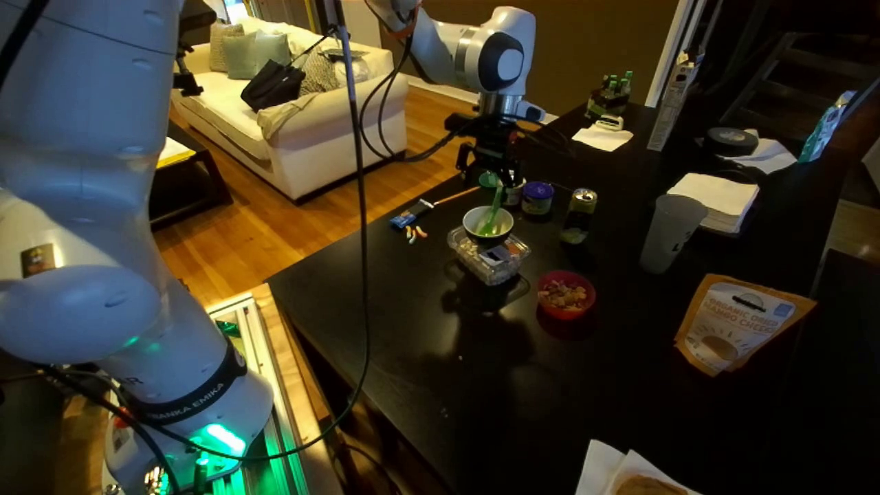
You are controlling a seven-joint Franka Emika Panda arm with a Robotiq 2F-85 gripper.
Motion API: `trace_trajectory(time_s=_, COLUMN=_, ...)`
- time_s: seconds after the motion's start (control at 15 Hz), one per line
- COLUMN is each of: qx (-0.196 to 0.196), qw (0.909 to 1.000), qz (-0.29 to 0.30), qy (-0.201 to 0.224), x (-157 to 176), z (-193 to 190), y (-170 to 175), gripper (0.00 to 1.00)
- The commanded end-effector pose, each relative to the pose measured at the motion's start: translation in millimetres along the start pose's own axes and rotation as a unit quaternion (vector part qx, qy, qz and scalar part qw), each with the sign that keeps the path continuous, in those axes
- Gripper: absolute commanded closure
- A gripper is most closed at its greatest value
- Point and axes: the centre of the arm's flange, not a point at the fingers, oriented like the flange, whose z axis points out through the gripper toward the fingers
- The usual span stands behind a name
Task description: Use the spoon to move some items form the orange bowl to the white bowl
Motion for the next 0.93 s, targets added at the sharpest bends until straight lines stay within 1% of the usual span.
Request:
trace_trajectory(time_s=0.0, qx=-0.003, qw=0.9998, qz=-0.018, qy=0.008, x=15, z=14, y=7, gripper=0.0)
trace_trajectory(time_s=0.07, qx=-0.003, qw=0.9997, qz=-0.021, qy=0.013, x=16, z=16, y=9, gripper=0.0)
trace_trajectory(time_s=0.27, qx=-0.005, qw=0.9994, qz=-0.03, qy=0.019, x=22, z=21, y=14, gripper=0.07)
trace_trajectory(time_s=0.33, qx=-0.005, qw=0.9993, qz=-0.032, qy=0.019, x=23, z=22, y=15, gripper=0.18)
trace_trajectory(time_s=0.4, qx=-0.004, qw=0.9992, qz=-0.035, qy=0.018, x=24, z=23, y=16, gripper=0.21)
trace_trajectory(time_s=0.47, qx=-0.004, qw=0.9991, qz=-0.038, qy=0.017, x=25, z=23, y=17, gripper=0.29)
trace_trajectory(time_s=0.6, qx=-0.005, qw=0.999, qz=-0.042, qy=0.016, x=27, z=24, y=19, gripper=0.36)
trace_trajectory(time_s=0.67, qx=-0.004, qw=0.999, qz=-0.043, qy=0.014, x=27, z=25, y=19, gripper=0.34)
trace_trajectory(time_s=0.87, qx=-0.002, qw=0.9986, qz=-0.051, qy=0.013, x=29, z=28, y=20, gripper=0.38)
